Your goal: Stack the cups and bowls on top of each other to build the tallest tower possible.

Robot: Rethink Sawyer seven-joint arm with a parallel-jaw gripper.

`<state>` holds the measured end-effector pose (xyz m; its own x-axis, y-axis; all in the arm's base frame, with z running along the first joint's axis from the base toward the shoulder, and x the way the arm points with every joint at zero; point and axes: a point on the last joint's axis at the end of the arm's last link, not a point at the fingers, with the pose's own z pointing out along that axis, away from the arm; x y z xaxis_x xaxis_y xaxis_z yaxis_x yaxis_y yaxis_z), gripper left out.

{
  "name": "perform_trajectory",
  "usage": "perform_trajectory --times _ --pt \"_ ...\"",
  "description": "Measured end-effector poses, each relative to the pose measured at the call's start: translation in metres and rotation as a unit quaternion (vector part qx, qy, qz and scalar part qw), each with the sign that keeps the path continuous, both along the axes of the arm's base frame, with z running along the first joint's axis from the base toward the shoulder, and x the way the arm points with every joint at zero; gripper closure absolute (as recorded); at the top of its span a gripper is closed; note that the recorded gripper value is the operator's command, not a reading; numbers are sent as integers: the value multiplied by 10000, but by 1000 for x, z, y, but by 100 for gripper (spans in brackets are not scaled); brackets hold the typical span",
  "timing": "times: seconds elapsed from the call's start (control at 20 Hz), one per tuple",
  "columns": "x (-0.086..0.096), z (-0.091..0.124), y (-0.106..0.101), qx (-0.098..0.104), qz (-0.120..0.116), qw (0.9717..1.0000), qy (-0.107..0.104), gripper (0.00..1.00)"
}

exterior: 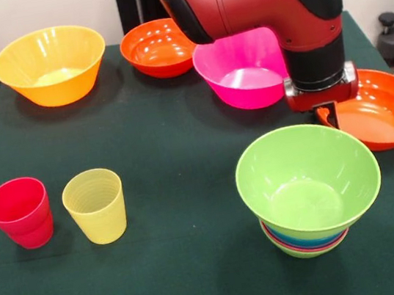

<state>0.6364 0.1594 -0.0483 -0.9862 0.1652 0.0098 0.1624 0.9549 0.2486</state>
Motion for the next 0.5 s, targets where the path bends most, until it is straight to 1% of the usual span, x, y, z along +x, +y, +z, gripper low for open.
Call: perform_trajectory --times 0.2,0.35,0.45,0.5 --pt "8 11 0 17 -6 9999 -102 100" --pt "20 27 0 43 -20 9997 -247 100" --pt "22 31 0 44 -16 9996 -274 100" --pt "26 37 -1 50 -20 9995 -296 100"
